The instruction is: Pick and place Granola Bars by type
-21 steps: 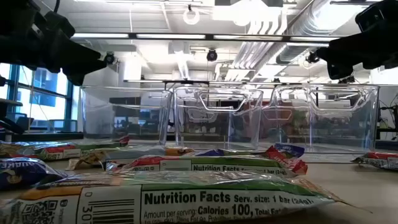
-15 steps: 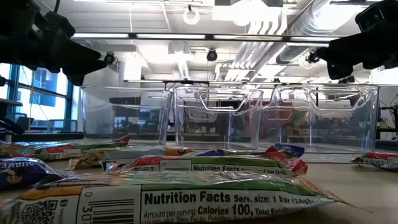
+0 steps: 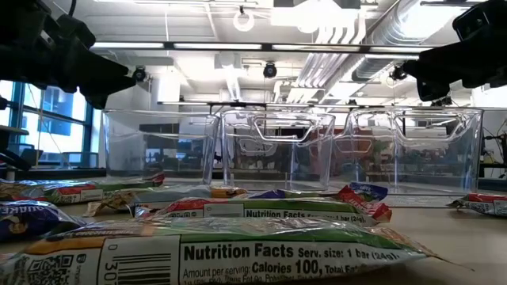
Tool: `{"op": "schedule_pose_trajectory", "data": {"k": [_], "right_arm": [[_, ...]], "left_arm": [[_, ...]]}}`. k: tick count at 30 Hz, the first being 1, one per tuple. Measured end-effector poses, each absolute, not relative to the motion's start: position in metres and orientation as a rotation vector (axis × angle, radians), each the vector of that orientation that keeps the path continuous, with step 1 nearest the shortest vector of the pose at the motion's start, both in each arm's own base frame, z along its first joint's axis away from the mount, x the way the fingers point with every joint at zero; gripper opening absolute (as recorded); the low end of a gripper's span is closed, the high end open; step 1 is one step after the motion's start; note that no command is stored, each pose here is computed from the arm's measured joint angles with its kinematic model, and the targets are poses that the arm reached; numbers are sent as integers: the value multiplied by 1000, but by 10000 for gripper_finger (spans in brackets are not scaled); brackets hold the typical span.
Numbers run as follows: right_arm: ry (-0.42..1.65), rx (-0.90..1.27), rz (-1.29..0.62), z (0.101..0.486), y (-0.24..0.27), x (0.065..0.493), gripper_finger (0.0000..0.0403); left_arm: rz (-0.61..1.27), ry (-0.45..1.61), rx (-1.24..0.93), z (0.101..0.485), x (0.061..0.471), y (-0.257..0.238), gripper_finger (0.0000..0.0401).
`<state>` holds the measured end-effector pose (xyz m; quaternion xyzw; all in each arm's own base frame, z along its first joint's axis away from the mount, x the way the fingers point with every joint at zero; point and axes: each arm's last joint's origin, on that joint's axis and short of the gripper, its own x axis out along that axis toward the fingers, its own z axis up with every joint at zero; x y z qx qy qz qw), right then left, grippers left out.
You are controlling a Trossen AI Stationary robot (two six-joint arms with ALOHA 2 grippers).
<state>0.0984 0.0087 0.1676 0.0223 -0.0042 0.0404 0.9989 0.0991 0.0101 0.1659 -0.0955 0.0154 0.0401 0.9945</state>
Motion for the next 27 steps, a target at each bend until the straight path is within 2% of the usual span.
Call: {"op": "schedule_pose_trajectory", "data": {"k": [27], "right_arm": [[-9,45,81,168,9,98,139]], "left_arm": [[80,31,-191,166,99,10,149]]}}
